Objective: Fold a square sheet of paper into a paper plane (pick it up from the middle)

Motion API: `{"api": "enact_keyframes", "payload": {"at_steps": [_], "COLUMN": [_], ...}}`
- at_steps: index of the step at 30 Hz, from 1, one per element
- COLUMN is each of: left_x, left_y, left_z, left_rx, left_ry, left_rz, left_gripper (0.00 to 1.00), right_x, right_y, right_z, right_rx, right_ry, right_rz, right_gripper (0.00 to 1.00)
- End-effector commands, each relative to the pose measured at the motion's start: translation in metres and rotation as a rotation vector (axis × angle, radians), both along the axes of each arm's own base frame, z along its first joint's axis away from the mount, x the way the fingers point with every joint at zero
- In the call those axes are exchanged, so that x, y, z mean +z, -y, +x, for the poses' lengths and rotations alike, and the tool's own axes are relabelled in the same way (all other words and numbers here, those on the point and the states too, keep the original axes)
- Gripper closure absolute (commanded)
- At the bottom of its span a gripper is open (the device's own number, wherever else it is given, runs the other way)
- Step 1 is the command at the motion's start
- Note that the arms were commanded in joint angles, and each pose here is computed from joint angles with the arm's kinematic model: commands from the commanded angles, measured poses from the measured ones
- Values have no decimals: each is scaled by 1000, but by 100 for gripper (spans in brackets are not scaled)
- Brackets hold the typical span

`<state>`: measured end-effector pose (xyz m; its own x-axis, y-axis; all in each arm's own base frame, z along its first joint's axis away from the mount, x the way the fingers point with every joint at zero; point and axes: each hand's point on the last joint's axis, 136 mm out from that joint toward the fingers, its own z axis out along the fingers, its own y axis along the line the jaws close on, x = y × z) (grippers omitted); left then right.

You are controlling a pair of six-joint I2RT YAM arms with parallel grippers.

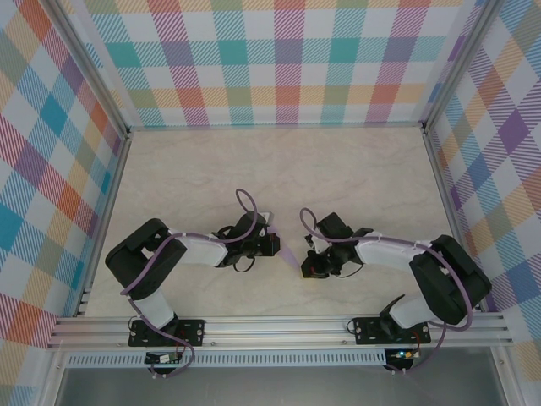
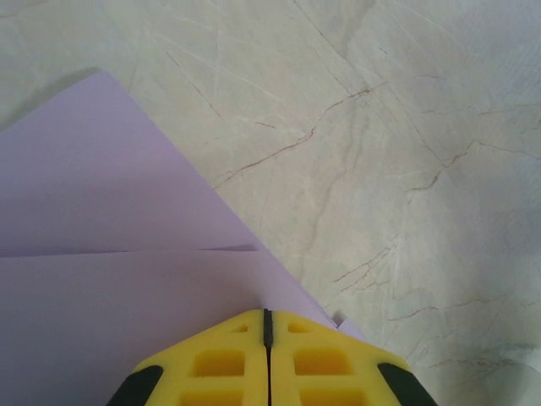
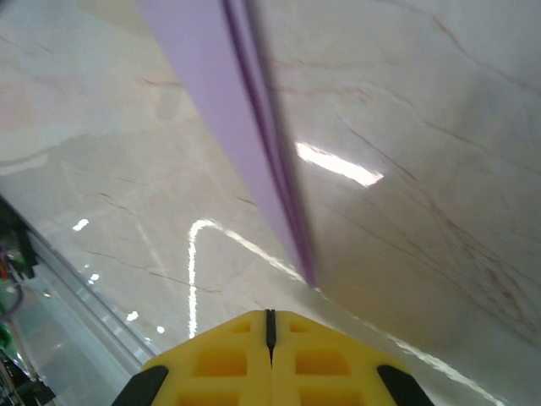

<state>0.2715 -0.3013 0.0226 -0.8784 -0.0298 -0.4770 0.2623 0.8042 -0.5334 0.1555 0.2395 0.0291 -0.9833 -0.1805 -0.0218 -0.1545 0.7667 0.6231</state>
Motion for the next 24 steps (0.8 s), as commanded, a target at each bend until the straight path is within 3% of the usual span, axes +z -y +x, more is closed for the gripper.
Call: {"api": "enact_keyframes", "payload": {"at_steps": [1, 11, 24], "left_x": [-16, -14, -21], "left_y": [-15, -17, -26], "left_z": [2, 6, 6], "left_rx": [19, -15, -8], "left_ry": [-11, 30, 23], "left_rz": [96, 139, 176], "left_gripper": [95, 96, 96], "right_x": [25, 10, -31], "right_y": [-22, -51, -2], "right_z": [28, 66, 18], "right_rx": [-36, -21, -31], "right_ry": [60, 56, -46], "right_rz": [82, 81, -41], "right_gripper": [100, 100, 100]}}
